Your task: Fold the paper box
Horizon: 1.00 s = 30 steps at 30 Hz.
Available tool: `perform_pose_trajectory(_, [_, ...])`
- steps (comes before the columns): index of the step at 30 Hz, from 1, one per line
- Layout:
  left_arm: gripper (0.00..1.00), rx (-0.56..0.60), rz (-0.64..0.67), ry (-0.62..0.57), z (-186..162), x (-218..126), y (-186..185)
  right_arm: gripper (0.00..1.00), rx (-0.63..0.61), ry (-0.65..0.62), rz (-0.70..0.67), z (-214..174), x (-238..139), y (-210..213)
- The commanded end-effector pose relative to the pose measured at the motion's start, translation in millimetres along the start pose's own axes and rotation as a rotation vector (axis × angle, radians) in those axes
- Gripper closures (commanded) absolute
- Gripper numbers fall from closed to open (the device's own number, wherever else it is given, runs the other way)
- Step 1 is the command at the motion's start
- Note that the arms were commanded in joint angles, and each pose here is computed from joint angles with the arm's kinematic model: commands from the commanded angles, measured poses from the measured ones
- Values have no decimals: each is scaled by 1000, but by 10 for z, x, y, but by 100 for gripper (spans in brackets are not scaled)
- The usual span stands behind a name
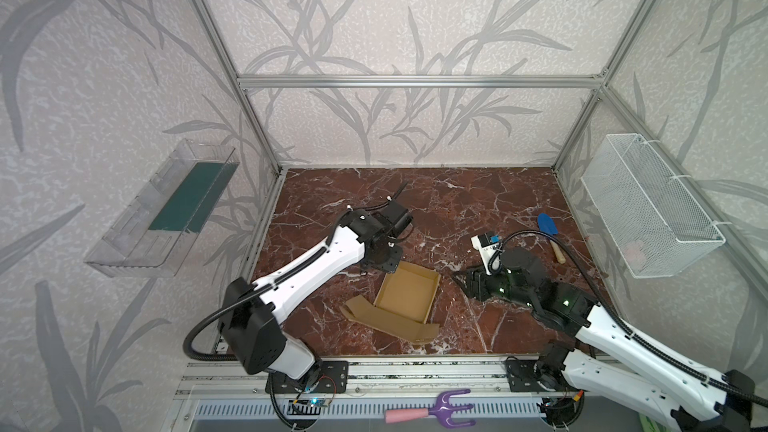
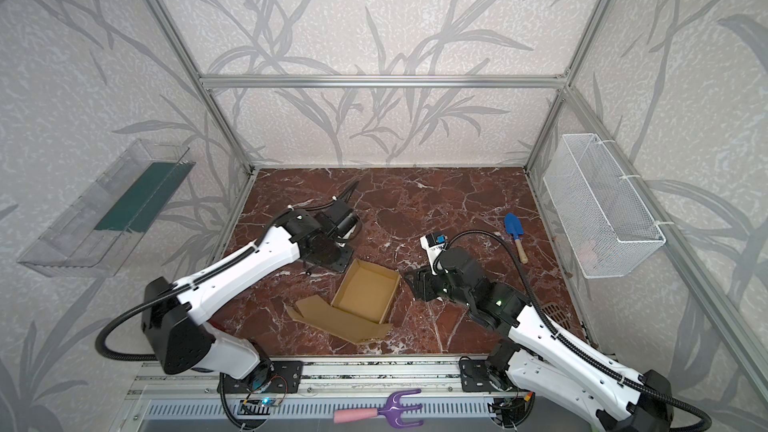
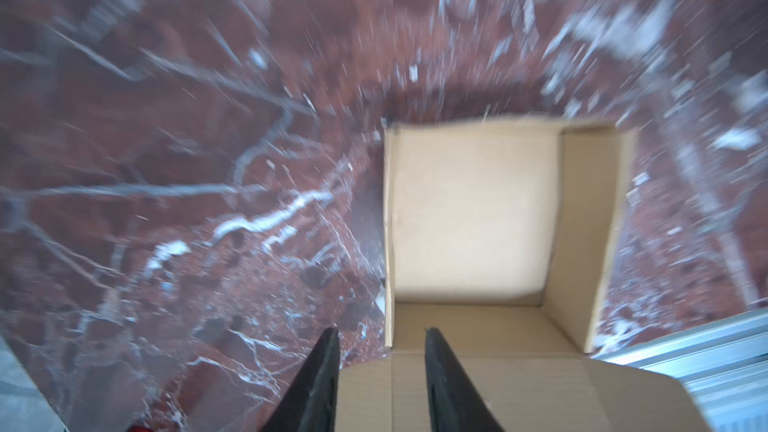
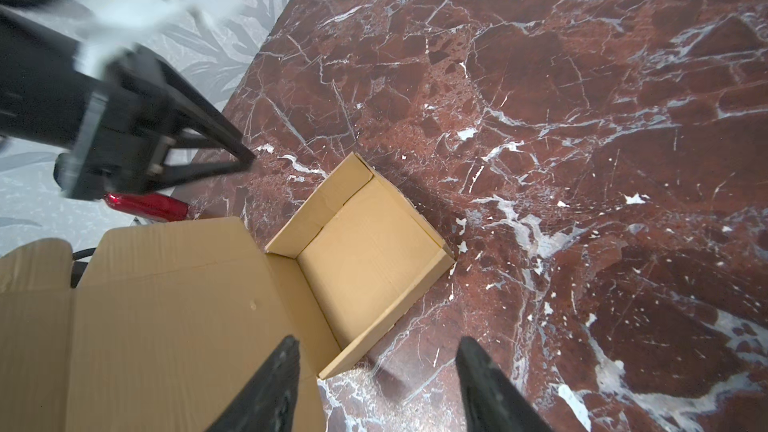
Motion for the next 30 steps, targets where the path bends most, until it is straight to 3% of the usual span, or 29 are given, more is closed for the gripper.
perform_pose_trajectory(1, [61,-34,105,-149,-74,-506,237,39,-20,17,22,16,122,-21])
perform_pose_trajectory(5, [57,-106,76,-267,-283,-781,331,39,-61,69,-2,50,344,-59])
perform_pose_trajectory(10, [57,-169,43,-255,-612,-792,382,39,-147,180,-8,122,674,-15])
perform_pose_trajectory(17, [56,-220,57,-326,-986,-847,509,40,-276,386,-46,240,1136,37])
perform_pose_trajectory(30, [56,-263,58,-334,-1239,-823,572,55,-408,597,-164,248,1616,-80])
Point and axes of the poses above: each gripper's point midway between its finger pads, its own x axis out along the fingers, its own y axis along the line the jaws close on, z = x × y, the point moved 8 cm from there along -x, back along the fingers, and after that the axes turned 7 degrees about x, right-handed, at the moved point
